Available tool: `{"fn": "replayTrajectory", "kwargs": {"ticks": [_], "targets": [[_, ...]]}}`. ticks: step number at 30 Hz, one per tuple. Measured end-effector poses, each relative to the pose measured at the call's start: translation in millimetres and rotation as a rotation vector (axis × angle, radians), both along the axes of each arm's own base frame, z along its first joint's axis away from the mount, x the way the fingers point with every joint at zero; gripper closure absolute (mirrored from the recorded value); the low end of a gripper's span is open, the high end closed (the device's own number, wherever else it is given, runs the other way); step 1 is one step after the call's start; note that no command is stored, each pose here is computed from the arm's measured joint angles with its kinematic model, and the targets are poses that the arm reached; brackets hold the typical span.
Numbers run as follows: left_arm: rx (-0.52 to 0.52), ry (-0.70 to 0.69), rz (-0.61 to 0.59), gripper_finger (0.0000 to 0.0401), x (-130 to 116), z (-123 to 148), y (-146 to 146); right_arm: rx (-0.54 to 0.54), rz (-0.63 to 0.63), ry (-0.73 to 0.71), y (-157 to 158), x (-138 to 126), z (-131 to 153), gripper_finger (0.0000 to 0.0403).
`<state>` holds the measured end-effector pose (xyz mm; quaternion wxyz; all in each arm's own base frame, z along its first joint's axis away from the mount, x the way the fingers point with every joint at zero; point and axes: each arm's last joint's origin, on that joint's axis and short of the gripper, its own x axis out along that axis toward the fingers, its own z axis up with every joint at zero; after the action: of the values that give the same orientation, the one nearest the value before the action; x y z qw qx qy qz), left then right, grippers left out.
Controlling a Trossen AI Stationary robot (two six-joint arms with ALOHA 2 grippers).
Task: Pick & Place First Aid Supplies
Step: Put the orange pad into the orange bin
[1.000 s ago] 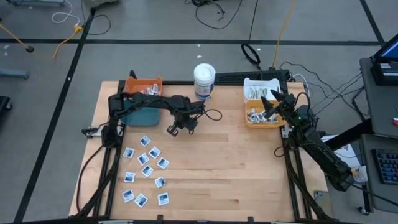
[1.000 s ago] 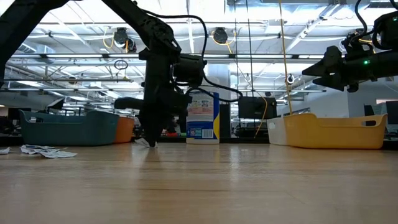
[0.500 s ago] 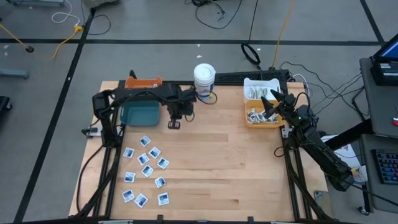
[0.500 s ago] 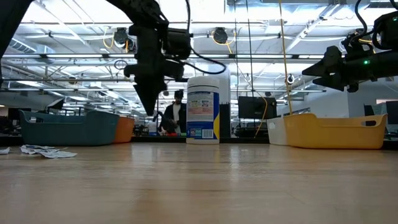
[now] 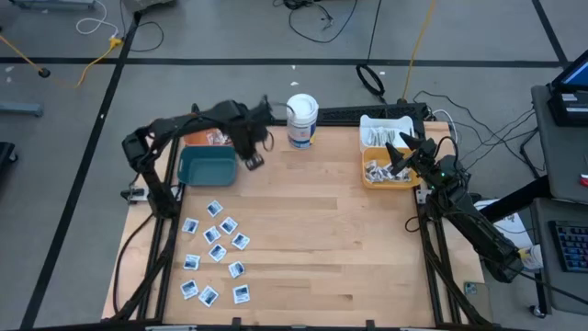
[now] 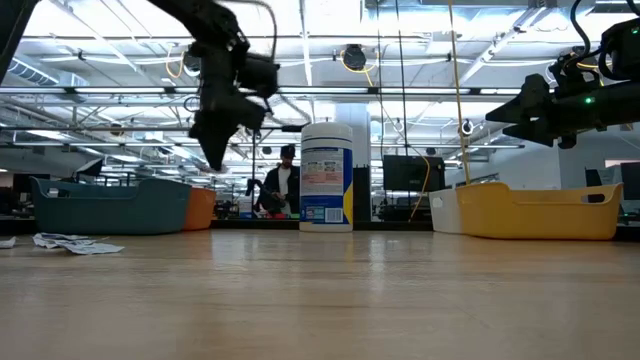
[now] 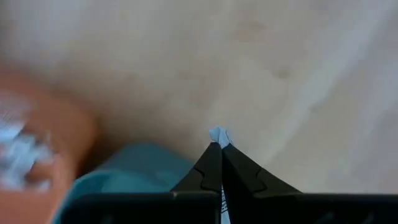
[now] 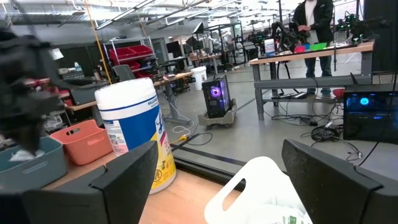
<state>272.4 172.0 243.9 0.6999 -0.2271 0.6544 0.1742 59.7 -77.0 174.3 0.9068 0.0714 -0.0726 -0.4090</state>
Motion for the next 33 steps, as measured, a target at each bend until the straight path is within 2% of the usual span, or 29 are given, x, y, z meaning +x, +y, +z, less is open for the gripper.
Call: {"fn": "replayTrajectory", "kwargs": {"ticks": [4,10,13,18,21,29,33], "targets": [[-0.003,0.015,0.236,0.0400,-30,3,36,0.000,-0.001,0.000,0,0,0,0.0066],[0.001,0.007,0.488,0.0400,-78,3,83,0.000,0.000,0.000,0,0,0,0.0066],[0.013,0.016,0.587,0.0399,-102,3,99,0.000,0.000,0.000,0,0,0,0.0066],[0.041,0.046,0.688,0.0400,-128,3,114,0.000,0.000,0.000,0,0,0,0.0066],[0.059,0.047,0.729,0.0400,-130,-5,121,0.000,0.000,0.000,0,0,0,0.0066],[0.096,0.066,0.761,0.0400,-105,-44,134,0.000,0.000,0.000,0,0,0,0.0066],[0.105,0.079,0.772,0.0400,-100,-52,137,0.000,0.000,0.000,0,0,0,0.0066]]}}
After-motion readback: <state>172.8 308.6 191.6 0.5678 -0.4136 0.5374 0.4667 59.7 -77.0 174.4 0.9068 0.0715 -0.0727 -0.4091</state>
